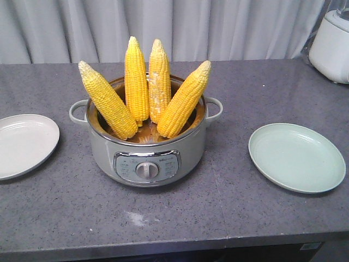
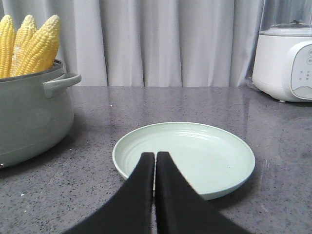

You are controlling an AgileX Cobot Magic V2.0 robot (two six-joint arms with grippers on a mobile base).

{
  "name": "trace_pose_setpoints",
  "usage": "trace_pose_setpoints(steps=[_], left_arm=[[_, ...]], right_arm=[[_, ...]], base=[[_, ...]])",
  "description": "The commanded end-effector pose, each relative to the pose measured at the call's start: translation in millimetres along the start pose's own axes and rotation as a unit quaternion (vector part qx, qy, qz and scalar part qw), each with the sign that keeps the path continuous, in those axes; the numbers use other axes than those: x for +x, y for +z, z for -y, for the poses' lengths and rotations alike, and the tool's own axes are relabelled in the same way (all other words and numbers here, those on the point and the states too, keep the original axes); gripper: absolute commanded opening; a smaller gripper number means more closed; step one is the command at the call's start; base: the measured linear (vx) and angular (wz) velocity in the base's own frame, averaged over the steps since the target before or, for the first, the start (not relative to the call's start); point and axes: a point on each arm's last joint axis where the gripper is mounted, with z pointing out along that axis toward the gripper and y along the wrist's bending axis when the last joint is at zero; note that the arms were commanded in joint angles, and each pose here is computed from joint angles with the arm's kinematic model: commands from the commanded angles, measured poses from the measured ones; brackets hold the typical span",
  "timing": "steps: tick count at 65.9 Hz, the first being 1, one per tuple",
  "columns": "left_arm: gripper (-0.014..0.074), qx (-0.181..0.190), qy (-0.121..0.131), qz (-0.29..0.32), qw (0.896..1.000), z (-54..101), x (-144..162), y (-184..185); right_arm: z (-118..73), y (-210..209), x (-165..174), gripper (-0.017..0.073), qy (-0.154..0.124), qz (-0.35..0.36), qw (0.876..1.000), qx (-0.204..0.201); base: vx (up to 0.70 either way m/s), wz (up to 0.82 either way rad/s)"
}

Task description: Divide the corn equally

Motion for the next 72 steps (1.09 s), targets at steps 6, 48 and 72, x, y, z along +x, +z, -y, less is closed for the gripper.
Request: trace_pose_setpoints(steps=[6,48,72], left_arm=[[-0.0006,0.002,-0.008,0.039,0.999,0.2,-3,-1],[-0.0006,0.004,-0.018,0.069,0.997,0.9,-17,-3],[-0.0006,0.008,-0.029,0.045,0.999,9.7,-149,-12]], right_arm=[[-0.3,0,-3,-0.0001,-0.009,0.031,0.999,-0.001],[-2.7,-8,-46,-0.0001,-0.004,0.118,0.993,-0.007],[-4.6,-3,-146,-0.0001,-0.028,0.054,0.998,0.011]], base=[[0.00,0.00],[0.00,0.00],[0.00,0.00]])
